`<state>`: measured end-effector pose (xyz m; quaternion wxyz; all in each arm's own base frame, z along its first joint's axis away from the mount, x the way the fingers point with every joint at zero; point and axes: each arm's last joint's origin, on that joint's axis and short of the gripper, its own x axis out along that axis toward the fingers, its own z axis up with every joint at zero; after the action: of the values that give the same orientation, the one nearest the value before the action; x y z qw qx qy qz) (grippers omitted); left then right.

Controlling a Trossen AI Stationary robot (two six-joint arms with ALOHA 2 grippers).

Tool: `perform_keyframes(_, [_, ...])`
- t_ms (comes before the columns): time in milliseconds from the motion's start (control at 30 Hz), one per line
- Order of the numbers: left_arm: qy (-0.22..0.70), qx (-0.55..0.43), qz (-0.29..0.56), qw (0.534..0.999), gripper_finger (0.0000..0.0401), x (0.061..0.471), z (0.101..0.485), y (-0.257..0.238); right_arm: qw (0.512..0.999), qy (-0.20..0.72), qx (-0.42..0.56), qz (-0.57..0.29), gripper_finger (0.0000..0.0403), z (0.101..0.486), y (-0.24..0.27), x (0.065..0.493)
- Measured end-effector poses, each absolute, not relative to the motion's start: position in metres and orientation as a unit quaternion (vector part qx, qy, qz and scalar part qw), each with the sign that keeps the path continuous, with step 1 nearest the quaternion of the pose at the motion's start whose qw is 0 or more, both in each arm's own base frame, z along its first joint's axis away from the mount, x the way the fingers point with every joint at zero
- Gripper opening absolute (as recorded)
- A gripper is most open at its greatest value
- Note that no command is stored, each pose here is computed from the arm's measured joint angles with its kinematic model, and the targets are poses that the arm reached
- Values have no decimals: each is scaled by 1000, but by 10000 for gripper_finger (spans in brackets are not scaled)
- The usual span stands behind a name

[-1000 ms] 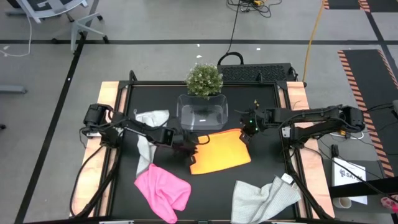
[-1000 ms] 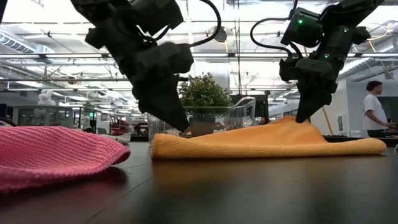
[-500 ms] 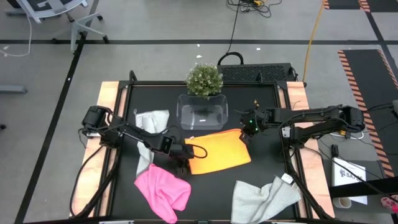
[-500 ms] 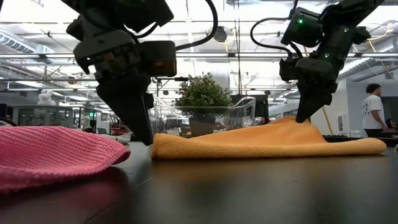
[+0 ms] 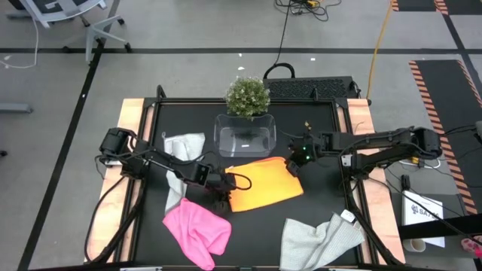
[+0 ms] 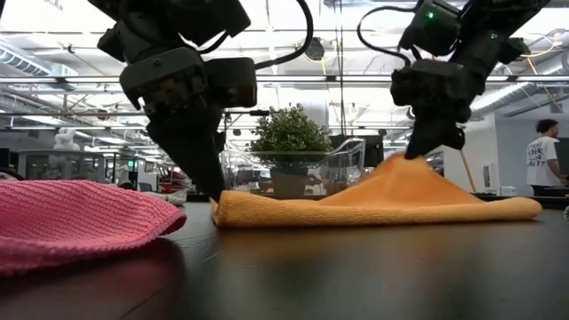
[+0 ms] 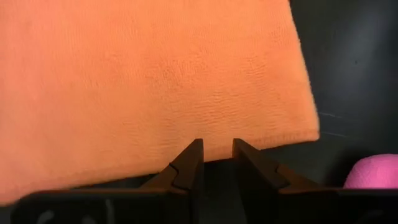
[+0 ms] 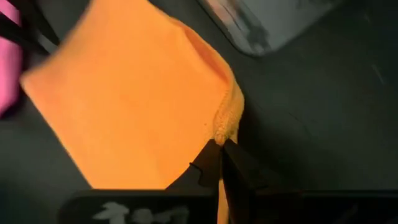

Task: Fold microfiber towels
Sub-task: Fold the orange microfiber towel on the table

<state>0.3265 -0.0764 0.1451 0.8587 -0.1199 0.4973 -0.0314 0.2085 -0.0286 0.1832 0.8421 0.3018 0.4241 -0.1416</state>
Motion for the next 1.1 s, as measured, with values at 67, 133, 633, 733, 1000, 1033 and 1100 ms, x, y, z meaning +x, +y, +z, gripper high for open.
perform_keyframes(67, [497,-115,-31,860,88,327,145,-76,845,410,313,-139,0,185,-26,211])
perform_keyframes(133, [496,-111,-31,860,88,327,145,-76,846,399,326,-134,0,187,-22,214])
perform_keyframes(633, [481,-78,-11,873,88,338,128,-68,882,237,403,-55,0,241,0,246])
perform_keyframes(733, [470,-91,-11,878,88,343,121,-70,876,228,422,-56,0,240,0,251])
perform_keyframes(1000, [459,-74,-17,885,88,346,120,-69,862,227,453,-37,0,206,6,287])
perform_keyframes(1033, [457,-72,-20,886,88,346,120,-69,862,217,458,-31,0,202,7,293])
perform_keyframes(1100, [456,-66,-25,887,88,346,120,-69,863,192,468,-18,0,196,9,304])
